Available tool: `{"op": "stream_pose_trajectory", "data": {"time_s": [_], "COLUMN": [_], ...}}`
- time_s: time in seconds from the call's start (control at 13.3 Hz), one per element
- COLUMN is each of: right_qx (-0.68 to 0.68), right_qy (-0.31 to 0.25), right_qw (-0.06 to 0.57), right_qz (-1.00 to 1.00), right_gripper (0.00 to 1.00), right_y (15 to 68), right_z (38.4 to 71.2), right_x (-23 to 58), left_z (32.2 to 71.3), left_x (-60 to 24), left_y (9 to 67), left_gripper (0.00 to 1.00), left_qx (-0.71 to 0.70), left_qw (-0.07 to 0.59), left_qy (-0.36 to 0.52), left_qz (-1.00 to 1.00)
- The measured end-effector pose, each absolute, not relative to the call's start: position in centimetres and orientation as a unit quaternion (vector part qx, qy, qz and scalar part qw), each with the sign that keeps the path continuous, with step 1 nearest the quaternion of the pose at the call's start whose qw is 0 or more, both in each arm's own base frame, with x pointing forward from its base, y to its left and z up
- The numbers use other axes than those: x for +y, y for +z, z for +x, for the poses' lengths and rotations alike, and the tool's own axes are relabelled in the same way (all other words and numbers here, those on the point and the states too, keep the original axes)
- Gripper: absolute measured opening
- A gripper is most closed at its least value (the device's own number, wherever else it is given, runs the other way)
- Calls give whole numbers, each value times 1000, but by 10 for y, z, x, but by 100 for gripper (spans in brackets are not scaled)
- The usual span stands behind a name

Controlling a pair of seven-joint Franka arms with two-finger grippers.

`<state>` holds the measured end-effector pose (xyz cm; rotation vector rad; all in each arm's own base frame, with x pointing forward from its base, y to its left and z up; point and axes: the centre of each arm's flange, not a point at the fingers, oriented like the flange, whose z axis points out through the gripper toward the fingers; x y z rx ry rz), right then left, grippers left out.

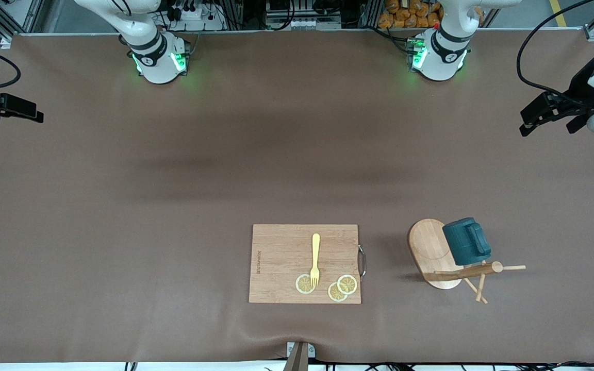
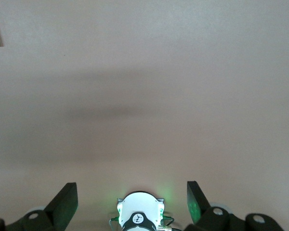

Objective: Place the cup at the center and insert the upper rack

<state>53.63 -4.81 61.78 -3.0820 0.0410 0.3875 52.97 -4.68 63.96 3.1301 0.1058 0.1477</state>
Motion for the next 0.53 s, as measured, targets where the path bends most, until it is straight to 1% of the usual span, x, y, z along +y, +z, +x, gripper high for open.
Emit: {"op": "stream_pose_trajectory", "data": {"time_s": [0.15, 0.53], "right_qx": [13, 13], "right_qy": [125, 125], "right_qw": [18, 18], "right_qz": [-992, -992], "right_gripper": [100, 100], "right_y": [618, 618], "right_z": [536, 536], "right_x": [-48, -48], "left_z": [531, 539], "left_x": [-44, -45], "left_y": [639, 627], "left_gripper": [100, 100], "left_qx": [28, 26], "left_qw": [-20, -25], "left_qy": [49, 29], "left_qz": [998, 999]}}
